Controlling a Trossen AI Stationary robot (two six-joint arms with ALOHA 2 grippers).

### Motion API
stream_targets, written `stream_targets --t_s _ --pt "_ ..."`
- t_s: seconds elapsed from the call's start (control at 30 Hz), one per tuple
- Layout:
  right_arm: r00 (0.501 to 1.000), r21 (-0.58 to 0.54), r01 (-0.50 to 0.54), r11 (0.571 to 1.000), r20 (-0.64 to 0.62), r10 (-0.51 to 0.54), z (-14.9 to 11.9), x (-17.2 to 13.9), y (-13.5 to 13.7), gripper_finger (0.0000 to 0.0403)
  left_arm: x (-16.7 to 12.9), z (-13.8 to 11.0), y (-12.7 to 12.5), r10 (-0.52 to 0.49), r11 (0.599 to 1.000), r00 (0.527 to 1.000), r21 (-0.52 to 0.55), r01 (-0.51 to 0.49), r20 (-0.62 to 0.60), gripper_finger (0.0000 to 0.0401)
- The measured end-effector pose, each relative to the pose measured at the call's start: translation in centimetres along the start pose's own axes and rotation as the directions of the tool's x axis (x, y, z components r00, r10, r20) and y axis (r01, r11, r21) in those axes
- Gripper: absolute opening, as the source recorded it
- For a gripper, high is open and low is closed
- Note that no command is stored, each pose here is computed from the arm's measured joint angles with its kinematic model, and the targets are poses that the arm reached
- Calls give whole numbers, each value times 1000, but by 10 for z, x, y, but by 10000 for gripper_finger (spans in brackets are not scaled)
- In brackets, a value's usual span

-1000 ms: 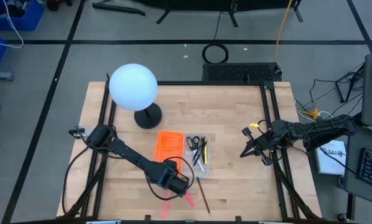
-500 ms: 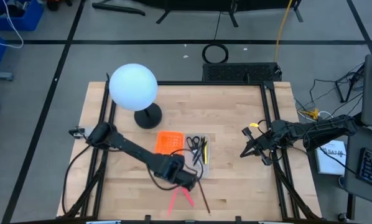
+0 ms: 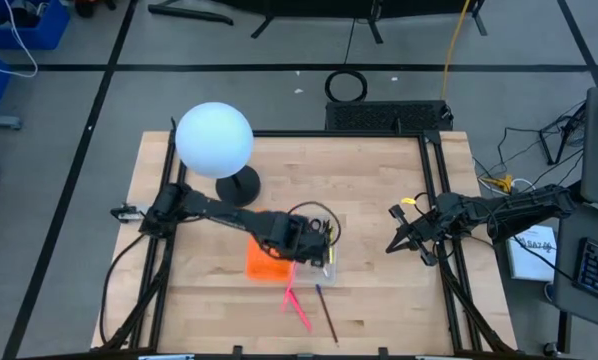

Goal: Pick & place school supplies into a supply box
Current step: Put the pink pencil into the transparent bin

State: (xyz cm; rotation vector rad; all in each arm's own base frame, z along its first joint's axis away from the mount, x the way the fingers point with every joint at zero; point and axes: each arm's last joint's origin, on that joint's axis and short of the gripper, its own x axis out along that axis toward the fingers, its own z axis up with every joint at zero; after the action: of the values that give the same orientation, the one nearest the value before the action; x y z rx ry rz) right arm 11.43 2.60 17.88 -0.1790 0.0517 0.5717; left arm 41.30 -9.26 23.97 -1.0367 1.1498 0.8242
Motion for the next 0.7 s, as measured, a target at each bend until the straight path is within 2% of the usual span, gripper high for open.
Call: stream_targets --t_s 0.23,0.33,0.47,0.7 --pt "1000 0 0 1000 0 0 0 0 0 0 2 41 6 1 1000 999 4 -1 34 35" --pt "1000 0 0 1000 0 0 0 0 0 0 2 55 7 -12 1000 996 2 12 85 35" --pt "1000 -3 1 1000 0 -1 0 0 0 0 2 70 7 -34 999 992 3 34 123 35" --pt "1000 -4 1 1000 -1 -1 0 0 0 0 5 90 14 -15 1000 985 0 15 171 35"
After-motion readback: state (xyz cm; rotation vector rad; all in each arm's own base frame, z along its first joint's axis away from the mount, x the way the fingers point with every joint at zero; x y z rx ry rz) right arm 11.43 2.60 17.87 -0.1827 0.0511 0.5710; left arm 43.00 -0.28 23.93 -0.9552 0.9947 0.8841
